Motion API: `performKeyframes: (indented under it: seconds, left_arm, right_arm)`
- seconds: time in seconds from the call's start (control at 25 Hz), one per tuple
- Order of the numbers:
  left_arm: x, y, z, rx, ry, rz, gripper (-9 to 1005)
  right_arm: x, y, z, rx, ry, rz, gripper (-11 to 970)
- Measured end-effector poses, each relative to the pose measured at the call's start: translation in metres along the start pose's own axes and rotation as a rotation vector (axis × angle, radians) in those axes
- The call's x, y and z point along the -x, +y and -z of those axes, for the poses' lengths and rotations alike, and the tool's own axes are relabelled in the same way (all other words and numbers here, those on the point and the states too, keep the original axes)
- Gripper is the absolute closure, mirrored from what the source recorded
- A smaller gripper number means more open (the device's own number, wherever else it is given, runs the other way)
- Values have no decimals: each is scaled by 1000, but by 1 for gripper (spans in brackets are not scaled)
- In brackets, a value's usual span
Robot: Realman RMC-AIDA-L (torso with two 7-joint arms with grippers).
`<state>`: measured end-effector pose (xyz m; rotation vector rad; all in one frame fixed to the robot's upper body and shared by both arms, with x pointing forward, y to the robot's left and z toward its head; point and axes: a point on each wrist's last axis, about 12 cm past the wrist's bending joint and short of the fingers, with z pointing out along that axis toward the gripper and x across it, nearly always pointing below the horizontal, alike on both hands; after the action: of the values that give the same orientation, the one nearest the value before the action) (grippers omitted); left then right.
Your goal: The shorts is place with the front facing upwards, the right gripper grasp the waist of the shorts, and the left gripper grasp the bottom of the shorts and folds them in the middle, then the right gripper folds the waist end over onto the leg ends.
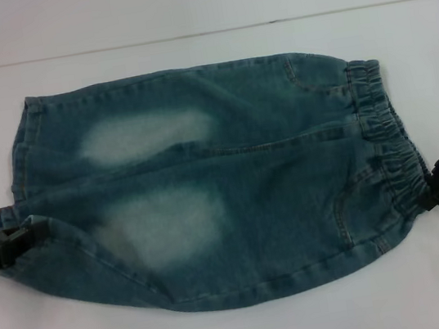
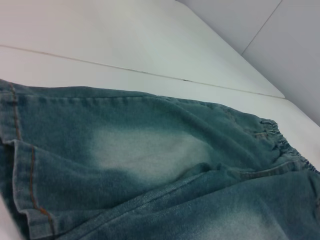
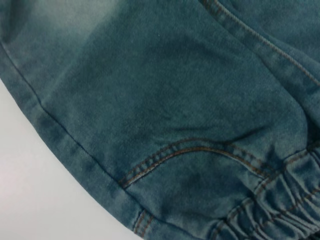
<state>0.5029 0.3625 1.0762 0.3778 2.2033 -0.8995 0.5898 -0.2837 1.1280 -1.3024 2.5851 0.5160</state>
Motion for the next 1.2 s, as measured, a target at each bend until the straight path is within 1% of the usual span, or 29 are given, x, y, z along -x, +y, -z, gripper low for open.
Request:
performKeyframes:
  seconds: [0.16, 0.28, 0.44, 0.52, 0.64, 0.76, 0.92, 1.08, 1.16, 1.2]
  left_arm:
    - [0, 0, 0, 0, -3, 2, 966]
    - [1, 0, 0, -1, -2, 3, 966]
    - [1, 0, 1, -2, -3, 10, 967]
    - [0, -1, 2, -19, 8, 13, 966]
    - [-4, -9, 7, -85, 43, 26, 966]
    - [-6, -13, 20, -132, 42, 35, 965]
    - [-5, -12, 35, -122, 55, 39, 964]
    - [1, -10, 44, -109, 53, 53, 963]
    - [9, -7, 45, -92, 28, 55, 963]
    - [13, -6, 45, -84, 15, 55, 963]
  right_arm:
    - [-1, -1, 0, -7, -3, -3, 622]
    - [-2, -2, 0, -11, -6, -7, 855]
    - [-8, -2, -1, -10, -9, -16, 880]
    - [-12, -2, -2, -2, -14, -27, 892]
    - [-28, -1, 0, 28, -39, -53, 911]
    - [-50, 0, 8, 62, -81, -80, 921]
    - [-72, 0, 18, 87, -129, -105, 912]
    - [-91, 0, 26, 106, -198, -114, 903]
    - [-98, 0, 29, 119, -253, -126, 899]
    - [-105, -1, 31, 149, -338, -151, 896]
